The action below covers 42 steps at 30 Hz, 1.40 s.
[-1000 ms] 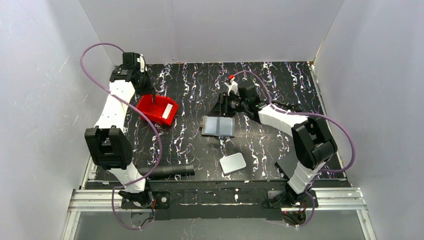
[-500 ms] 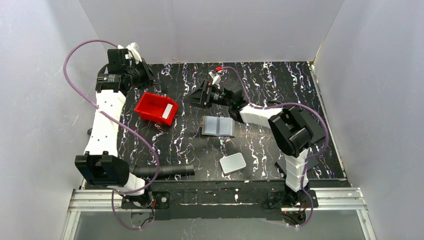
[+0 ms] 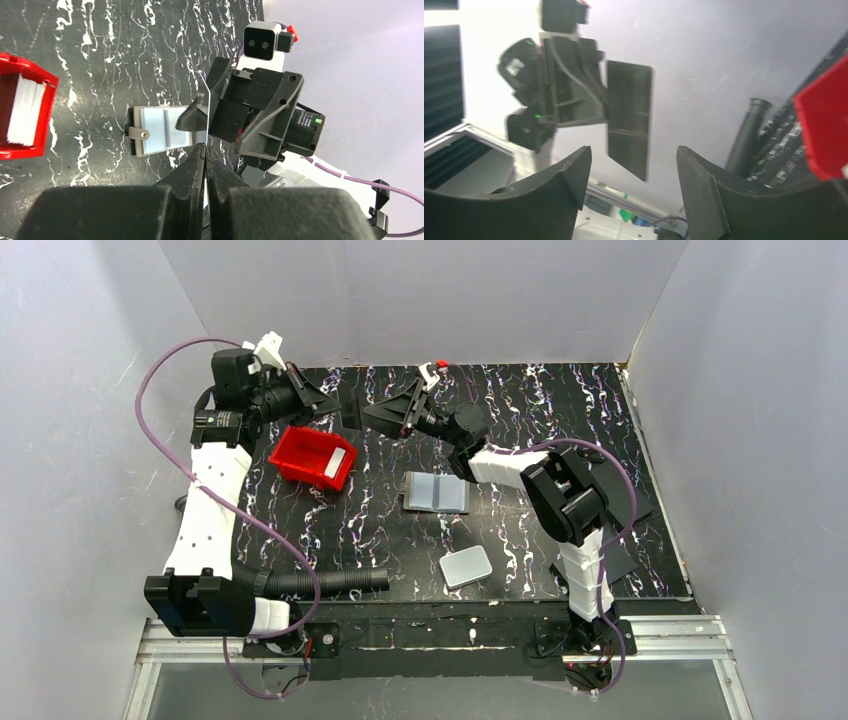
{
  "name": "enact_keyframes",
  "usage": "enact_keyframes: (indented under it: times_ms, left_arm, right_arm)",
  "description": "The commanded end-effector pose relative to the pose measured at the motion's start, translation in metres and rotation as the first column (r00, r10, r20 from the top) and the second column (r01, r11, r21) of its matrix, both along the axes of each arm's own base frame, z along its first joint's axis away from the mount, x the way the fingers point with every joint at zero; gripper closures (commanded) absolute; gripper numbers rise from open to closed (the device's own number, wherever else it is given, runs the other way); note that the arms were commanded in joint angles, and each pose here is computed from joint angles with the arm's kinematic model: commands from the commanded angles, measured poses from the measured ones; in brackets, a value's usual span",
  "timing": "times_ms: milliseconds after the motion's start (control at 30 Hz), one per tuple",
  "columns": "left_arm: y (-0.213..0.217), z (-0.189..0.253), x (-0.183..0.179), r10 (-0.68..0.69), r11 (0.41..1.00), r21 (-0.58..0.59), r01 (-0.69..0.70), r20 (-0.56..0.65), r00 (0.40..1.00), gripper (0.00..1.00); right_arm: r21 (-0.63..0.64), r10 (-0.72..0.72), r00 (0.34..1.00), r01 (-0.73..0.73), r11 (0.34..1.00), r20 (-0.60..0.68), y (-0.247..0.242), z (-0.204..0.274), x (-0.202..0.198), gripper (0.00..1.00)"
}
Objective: Put the credit cards into the card holder
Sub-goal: Insert the credit card into the card holder.
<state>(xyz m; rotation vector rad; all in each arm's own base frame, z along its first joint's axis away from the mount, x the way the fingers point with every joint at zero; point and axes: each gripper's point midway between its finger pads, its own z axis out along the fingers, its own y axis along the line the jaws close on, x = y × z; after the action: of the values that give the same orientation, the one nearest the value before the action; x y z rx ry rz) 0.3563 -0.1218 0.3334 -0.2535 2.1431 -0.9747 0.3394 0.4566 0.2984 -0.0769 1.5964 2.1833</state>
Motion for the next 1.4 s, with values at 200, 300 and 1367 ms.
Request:
enact_keyframes:
  times_ms: [200,300,1367]
  left_arm:
    - [-0.025,0.012,-0.022,-0.093,0.988,-0.118,0.096,0.036,0.995,1.00]
    - [-0.029,0.012,-0.025,-0.105,0.984,-0.138,0.109,0.036,0.994,1.00]
    - [-0.148,-0.263,-0.040,-0.194,0.878,0.303,0.370,-0.482,0.854,0.77]
  right_arm:
    - [0.190,0.055,0.996,-0.068,0.980,0.072,-0.013,0.062,-0.020,0.51]
    - [0.183,0.053,0.997,-0.062,0.981,0.058,-0.016,0.061,-0.024,0.76]
    - [-0.742,-0.087,0.993,-0.006,0.670,-0.086,-0.188,-0.222,-0.030,0.99]
